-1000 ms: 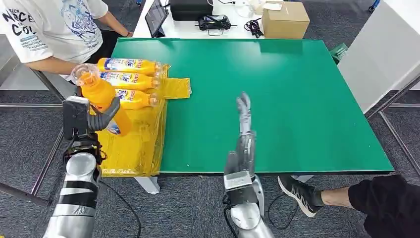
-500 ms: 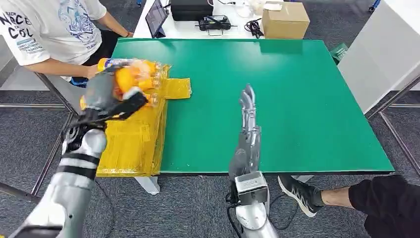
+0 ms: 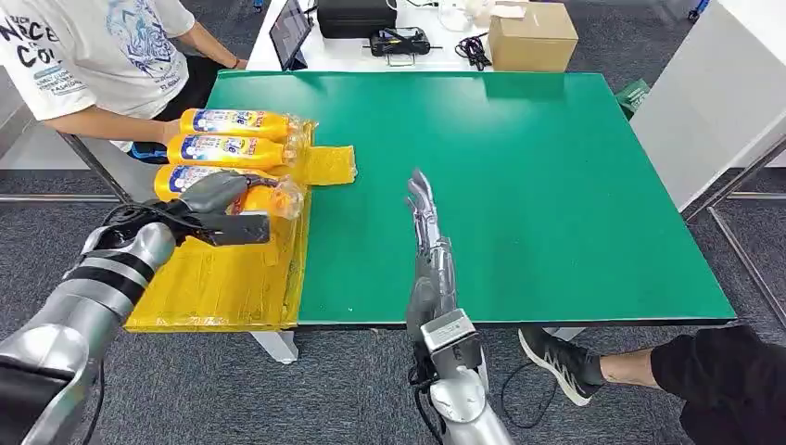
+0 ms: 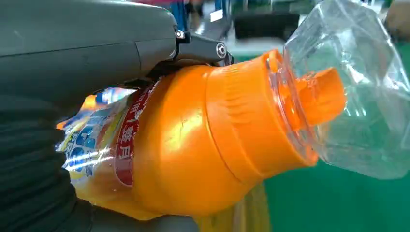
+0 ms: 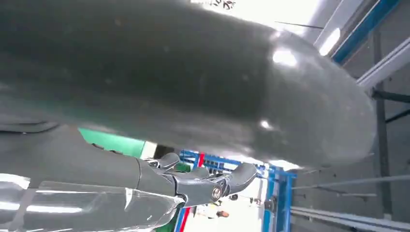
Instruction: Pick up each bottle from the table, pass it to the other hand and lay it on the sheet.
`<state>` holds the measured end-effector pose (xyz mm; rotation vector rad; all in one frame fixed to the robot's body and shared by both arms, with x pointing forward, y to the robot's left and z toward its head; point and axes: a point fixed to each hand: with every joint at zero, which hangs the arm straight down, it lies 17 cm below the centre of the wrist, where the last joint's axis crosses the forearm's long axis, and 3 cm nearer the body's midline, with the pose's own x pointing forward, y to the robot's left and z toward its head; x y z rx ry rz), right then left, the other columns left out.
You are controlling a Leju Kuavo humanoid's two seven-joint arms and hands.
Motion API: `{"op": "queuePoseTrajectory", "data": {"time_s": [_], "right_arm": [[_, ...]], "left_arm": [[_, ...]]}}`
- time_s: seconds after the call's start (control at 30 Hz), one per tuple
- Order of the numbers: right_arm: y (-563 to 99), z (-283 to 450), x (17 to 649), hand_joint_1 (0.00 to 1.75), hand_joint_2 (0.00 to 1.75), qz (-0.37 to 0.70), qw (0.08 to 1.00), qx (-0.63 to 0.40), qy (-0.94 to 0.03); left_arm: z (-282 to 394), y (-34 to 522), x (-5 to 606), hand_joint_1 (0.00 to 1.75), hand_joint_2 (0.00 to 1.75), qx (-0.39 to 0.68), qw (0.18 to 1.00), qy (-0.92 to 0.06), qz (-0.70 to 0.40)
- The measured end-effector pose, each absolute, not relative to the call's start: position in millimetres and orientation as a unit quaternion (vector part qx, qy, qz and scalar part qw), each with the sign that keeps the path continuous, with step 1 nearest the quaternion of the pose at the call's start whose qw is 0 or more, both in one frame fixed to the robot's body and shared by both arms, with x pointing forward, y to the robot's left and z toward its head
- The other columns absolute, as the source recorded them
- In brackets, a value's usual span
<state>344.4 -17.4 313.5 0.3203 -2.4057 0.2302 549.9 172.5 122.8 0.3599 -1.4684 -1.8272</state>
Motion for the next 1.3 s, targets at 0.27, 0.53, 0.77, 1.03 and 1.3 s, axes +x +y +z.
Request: {"op": "queuePoseTrajectory", "data": {"time_s": [0.27, 0.53, 0.77, 1.03, 1.3], "right_arm": [[-9, 302, 347, 0.00, 0.00, 0.098, 0.358, 0.140, -0.918], [-1, 295, 348, 0.00, 0.00, 0.111, 0.367, 0.154, -0.911], [3, 289, 349, 0.00, 0.00, 0.117, 0.376, 0.159, -0.905], [5, 286, 349, 0.00, 0.00, 0.122, 0.378, 0.162, -0.903], [18, 278, 350, 0.00, 0.00, 0.142, 0.388, 0.174, -0.894]], "left_arm": [[107, 219, 550, 1.75, 1.75, 0.139, 0.409, -0.517, -0.739], [89, 232, 550, 1.75, 1.75, 0.170, 0.400, -0.493, -0.753], [55, 237, 539, 1.75, 1.75, 0.193, 0.383, -0.459, -0.778], [46, 235, 534, 1.75, 1.75, 0.192, 0.378, -0.453, -0.784], [-7, 219, 495, 1.54, 1.75, 0.144, 0.399, -0.453, -0.785]]}}
